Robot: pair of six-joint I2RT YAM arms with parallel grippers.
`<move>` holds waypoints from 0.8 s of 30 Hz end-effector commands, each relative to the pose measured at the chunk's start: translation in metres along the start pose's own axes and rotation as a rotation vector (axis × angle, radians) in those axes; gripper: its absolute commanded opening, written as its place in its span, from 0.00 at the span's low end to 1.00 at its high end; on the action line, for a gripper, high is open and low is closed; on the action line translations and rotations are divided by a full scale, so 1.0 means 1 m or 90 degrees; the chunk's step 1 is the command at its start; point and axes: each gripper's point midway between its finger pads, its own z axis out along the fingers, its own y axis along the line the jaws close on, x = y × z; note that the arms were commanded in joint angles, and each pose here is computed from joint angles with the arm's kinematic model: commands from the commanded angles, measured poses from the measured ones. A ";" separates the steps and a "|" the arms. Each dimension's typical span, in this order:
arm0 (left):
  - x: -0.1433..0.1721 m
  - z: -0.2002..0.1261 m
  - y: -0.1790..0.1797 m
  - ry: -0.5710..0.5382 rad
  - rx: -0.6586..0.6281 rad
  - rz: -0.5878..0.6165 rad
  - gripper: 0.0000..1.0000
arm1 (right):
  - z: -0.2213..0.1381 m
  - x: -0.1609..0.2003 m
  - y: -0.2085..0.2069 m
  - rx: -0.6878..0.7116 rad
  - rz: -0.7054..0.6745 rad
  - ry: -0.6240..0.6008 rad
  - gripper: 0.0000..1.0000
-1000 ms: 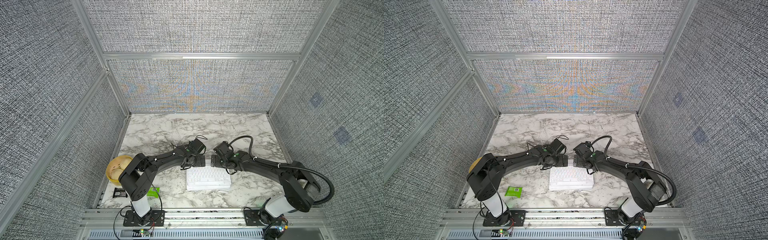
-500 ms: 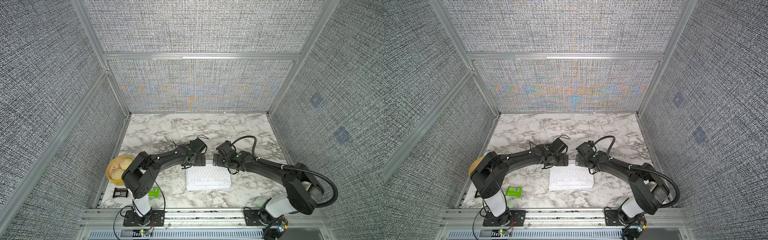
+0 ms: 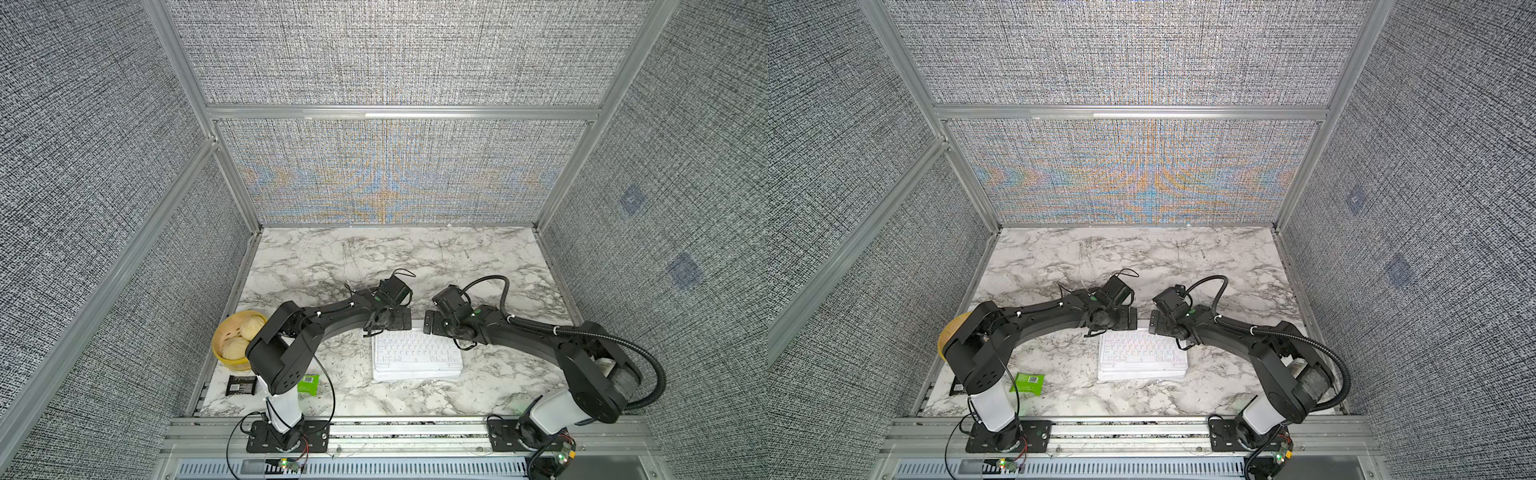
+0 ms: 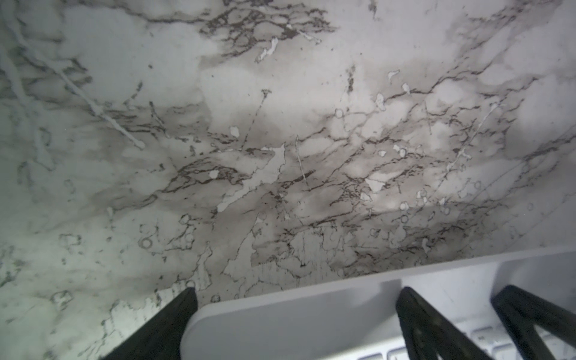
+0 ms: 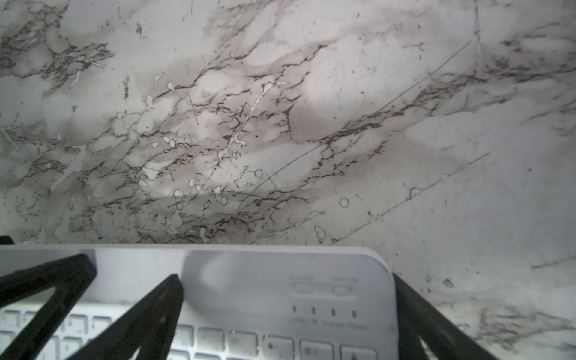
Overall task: Stack the numeric keypads
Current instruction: Adjust the numeric keypads at the center of the board.
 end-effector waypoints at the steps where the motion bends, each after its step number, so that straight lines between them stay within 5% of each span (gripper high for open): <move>1: 0.008 0.001 -0.013 0.025 0.049 -0.007 0.99 | 0.001 0.000 0.012 -0.037 0.008 0.005 0.99; 15: -0.002 -0.031 -0.041 -0.005 0.152 -0.014 0.99 | -0.015 -0.005 0.038 -0.082 0.001 -0.002 0.99; 24: 0.004 -0.037 -0.033 -0.007 0.146 -0.031 0.99 | -0.021 -0.003 0.039 -0.071 -0.003 -0.001 0.99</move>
